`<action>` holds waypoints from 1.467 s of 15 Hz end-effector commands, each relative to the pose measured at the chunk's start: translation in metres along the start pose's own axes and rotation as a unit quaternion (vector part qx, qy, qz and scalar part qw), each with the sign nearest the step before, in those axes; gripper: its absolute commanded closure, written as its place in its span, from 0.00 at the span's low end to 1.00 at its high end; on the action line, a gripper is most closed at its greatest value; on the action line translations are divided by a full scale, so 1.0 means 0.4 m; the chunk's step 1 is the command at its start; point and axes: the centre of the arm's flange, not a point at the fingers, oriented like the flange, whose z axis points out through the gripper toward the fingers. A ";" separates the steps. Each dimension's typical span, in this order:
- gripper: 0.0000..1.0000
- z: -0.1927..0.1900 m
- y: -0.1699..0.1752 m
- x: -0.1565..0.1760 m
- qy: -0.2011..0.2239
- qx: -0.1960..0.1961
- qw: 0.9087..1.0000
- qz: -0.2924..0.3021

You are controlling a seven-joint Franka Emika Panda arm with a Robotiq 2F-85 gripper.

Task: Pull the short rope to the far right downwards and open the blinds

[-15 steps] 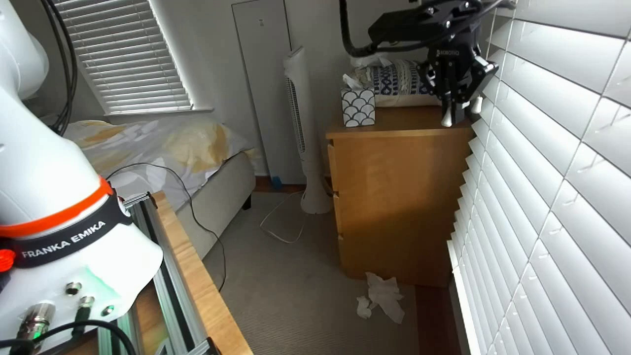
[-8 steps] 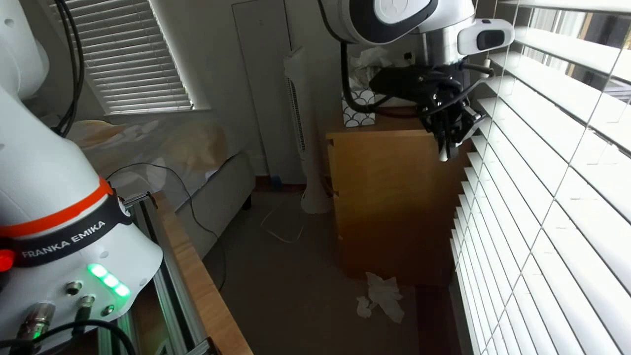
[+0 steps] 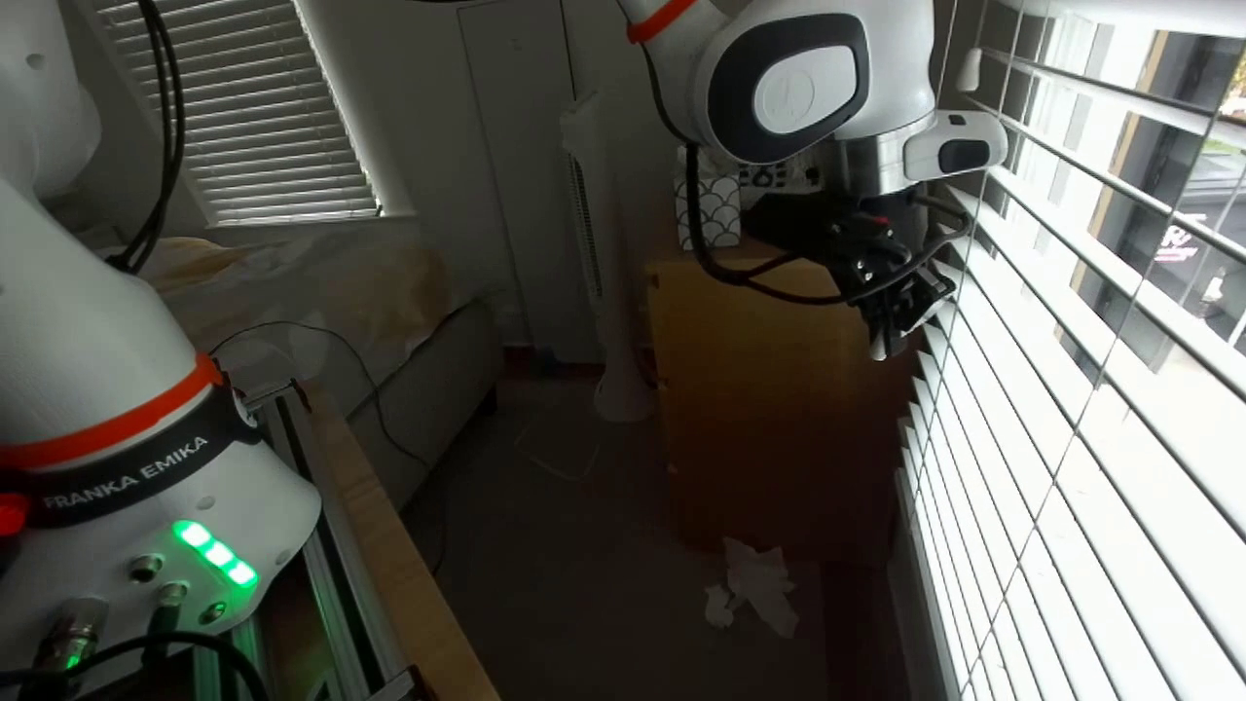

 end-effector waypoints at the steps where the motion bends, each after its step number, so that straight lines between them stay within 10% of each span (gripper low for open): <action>1: 0.96 0.091 0.003 0.001 -0.013 0.006 1.000 0.011; 2: 0.96 0.096 0.003 0.000 -0.014 0.006 1.000 0.012; 3: 0.60 0.094 0.002 0.004 -0.013 0.004 1.000 0.013; 12: 0.02 -0.179 -0.040 0.035 0.022 -0.008 0.998 0.051; 22: 0.00 -0.541 -0.142 -0.076 -0.024 -0.026 0.987 0.154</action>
